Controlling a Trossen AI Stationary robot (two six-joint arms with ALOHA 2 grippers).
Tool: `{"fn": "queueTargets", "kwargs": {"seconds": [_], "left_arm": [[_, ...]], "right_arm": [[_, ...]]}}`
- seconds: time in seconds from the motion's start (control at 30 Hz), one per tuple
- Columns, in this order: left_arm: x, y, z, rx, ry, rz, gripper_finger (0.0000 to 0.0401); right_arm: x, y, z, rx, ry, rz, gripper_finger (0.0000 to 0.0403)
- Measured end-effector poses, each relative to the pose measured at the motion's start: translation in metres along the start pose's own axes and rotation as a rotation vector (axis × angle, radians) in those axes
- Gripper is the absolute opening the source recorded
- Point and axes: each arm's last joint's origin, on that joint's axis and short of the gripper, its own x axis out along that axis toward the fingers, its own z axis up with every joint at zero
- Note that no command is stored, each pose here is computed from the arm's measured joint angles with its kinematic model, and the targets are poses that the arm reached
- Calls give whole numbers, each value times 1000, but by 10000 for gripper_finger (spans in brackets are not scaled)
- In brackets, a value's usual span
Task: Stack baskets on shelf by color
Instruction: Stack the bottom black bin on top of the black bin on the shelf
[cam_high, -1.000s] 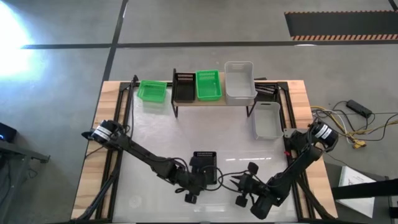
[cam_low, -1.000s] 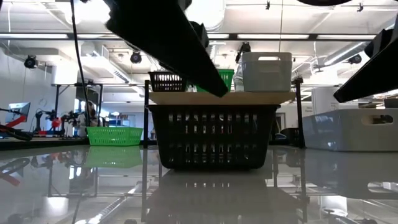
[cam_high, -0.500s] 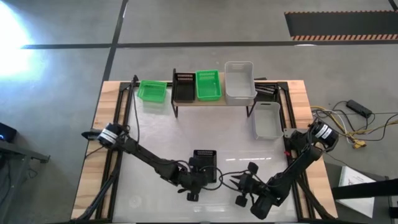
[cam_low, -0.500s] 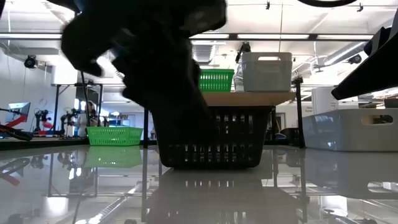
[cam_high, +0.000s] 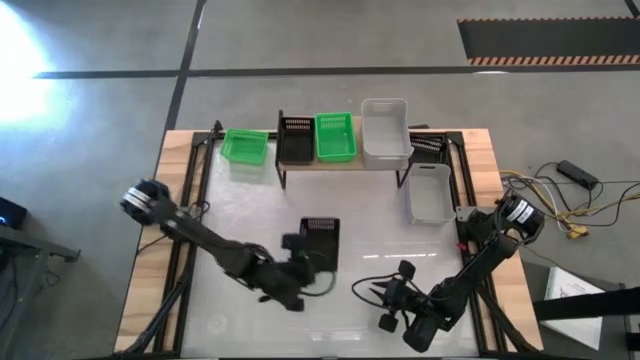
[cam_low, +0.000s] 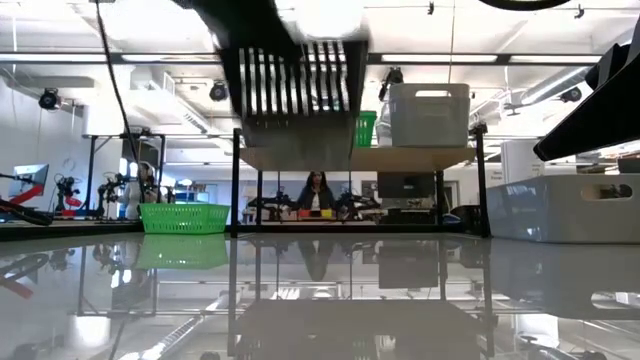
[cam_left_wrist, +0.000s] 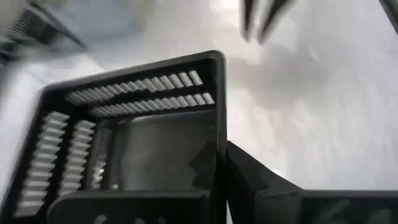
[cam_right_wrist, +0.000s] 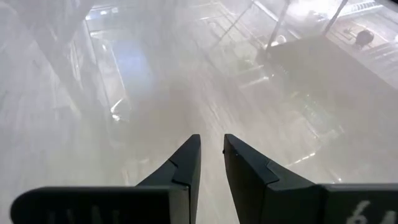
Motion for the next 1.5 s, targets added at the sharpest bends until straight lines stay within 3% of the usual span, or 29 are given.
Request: {"fn": "queueTargets", "kwargs": {"seconds": [0.23, 0.37, 0.53, 0.77, 1.13, 1.5], "left_arm": [[-77, 62, 24, 115, -159, 135, 1], [-98, 112, 31, 227, -187, 252, 1], [-97, 186, 25, 226, -122, 379, 0], [-70, 263, -7, 103, -22, 282, 0], [-38, 280, -19, 64, 57, 143, 0], [-28, 282, -21, 59, 73, 143, 15]], "right_arm": [[0, -1, -1, -7, -12, -10, 63], [0, -1, 0, -14, -28, -19, 63], [0, -1, 0, -15, -29, -19, 63], [0, -1, 0, -15, -30, -20, 63], [0, -2, 0, -12, -44, -28, 63], [0, -2, 0, -11, -44, -27, 63]]}}
